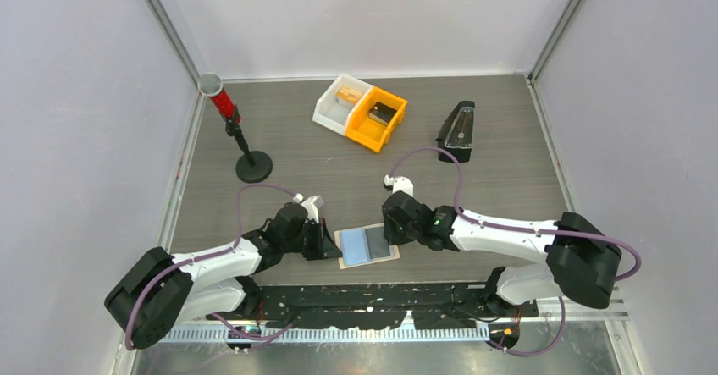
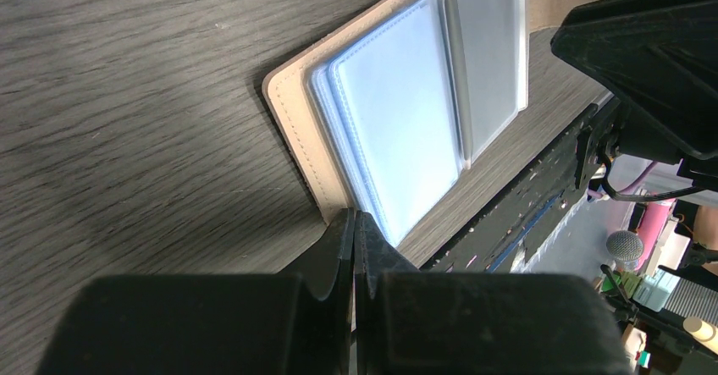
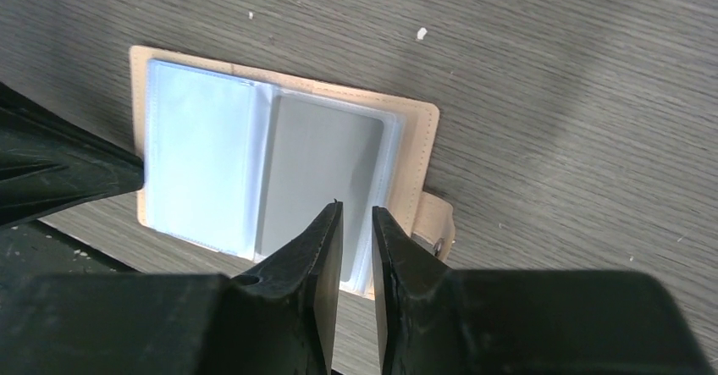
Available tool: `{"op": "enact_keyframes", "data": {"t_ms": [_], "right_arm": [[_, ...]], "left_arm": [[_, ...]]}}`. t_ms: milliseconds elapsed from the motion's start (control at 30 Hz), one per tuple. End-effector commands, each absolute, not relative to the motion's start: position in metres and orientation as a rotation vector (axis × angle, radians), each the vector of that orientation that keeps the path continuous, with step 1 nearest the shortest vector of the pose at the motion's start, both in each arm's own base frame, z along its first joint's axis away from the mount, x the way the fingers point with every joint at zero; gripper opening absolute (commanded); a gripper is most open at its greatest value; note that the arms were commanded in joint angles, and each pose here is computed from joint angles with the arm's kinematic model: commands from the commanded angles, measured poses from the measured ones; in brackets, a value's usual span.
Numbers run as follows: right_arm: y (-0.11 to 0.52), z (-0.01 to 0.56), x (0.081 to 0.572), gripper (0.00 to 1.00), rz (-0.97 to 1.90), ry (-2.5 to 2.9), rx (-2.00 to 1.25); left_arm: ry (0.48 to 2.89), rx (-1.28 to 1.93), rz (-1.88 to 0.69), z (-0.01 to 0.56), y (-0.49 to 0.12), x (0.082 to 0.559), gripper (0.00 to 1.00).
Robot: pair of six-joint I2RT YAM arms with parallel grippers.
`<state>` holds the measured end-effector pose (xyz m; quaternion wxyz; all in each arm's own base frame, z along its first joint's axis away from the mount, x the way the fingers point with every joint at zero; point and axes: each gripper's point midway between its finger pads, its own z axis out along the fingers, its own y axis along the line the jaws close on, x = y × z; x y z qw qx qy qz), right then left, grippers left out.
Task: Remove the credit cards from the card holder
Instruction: Remove the credit card from the card holder.
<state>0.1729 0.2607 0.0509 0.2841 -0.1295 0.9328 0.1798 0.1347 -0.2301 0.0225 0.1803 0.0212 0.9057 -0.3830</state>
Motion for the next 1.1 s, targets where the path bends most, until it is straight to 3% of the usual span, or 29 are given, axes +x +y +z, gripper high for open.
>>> {"op": "enact_keyframes", "data": {"t_ms": [0, 400, 633, 1067], "right_arm": [[0.263, 0.057, 0.183, 0.27, 0.432, 2.465, -0.358], [0.261, 0.042, 0.185, 0.21, 0.376, 2.493, -0.366], [0.260, 0.045, 0.187, 0.06, 0.363, 2.481, -0.374], [0.272, 0.066, 0.183, 0.05, 0.495, 2.426, -0.393]], "left_arm": [[2.518, 0.075, -1.119, 0.029, -0.234, 0.137, 0.00], [2.520, 0.073, -1.117, 0.028, -0.234, 0.137, 0.00], [2.517, 0.074, -1.118, 0.028, -0.234, 0.138, 0.00], [2.520, 0.074, -1.120, 0.028, -0.235, 0.137, 0.00]]}}
